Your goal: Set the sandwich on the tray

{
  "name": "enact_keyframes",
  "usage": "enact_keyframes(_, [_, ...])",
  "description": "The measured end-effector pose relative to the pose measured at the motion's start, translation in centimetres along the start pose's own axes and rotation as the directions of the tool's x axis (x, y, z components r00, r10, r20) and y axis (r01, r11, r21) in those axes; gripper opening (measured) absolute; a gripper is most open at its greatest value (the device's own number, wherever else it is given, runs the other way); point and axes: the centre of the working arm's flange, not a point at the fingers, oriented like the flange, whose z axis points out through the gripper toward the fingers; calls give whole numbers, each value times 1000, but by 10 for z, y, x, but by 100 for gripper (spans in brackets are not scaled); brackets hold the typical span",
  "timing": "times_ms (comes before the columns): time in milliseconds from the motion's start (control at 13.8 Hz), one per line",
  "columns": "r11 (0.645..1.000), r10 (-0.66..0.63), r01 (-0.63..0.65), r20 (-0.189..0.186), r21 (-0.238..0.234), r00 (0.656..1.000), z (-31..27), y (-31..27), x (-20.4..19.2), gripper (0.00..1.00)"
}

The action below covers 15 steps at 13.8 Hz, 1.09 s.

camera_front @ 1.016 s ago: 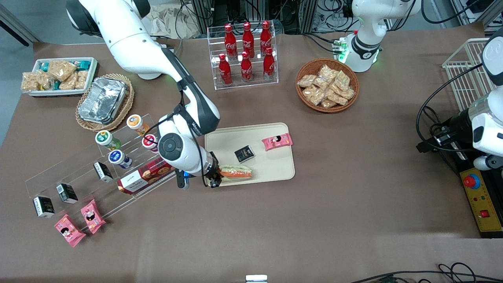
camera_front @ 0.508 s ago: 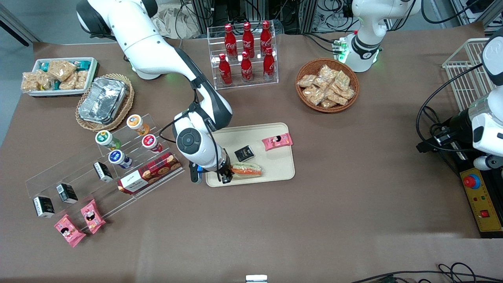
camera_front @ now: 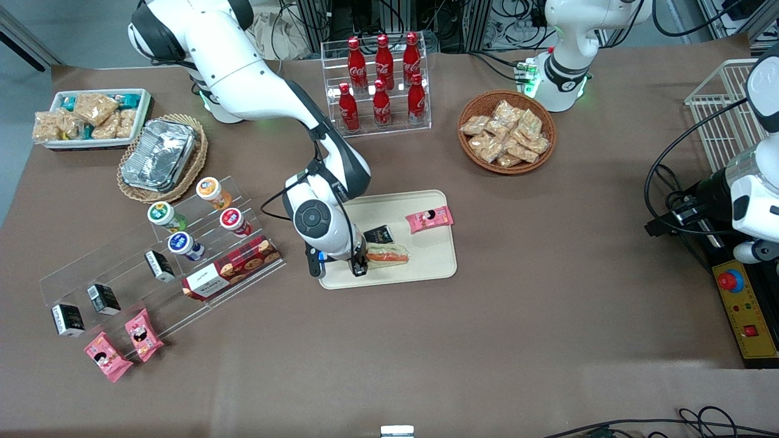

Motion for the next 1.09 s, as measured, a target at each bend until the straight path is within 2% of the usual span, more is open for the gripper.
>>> enact_keyframes(73, [1000, 0, 0, -1, 0, 1000, 0, 0, 0, 19])
enact_keyframes(218, [1000, 2, -2, -2, 5, 1000, -2, -2, 2, 33])
enact_keyframes(581, [999, -19, 21, -28, 50, 999, -35, -17, 12, 83])
enact_keyframes(871, [998, -57, 57, -23, -13, 998, -90, -21, 31, 95])
enact_keyframes(1089, [988, -152, 152, -3, -24, 988, -146, -20, 44, 94])
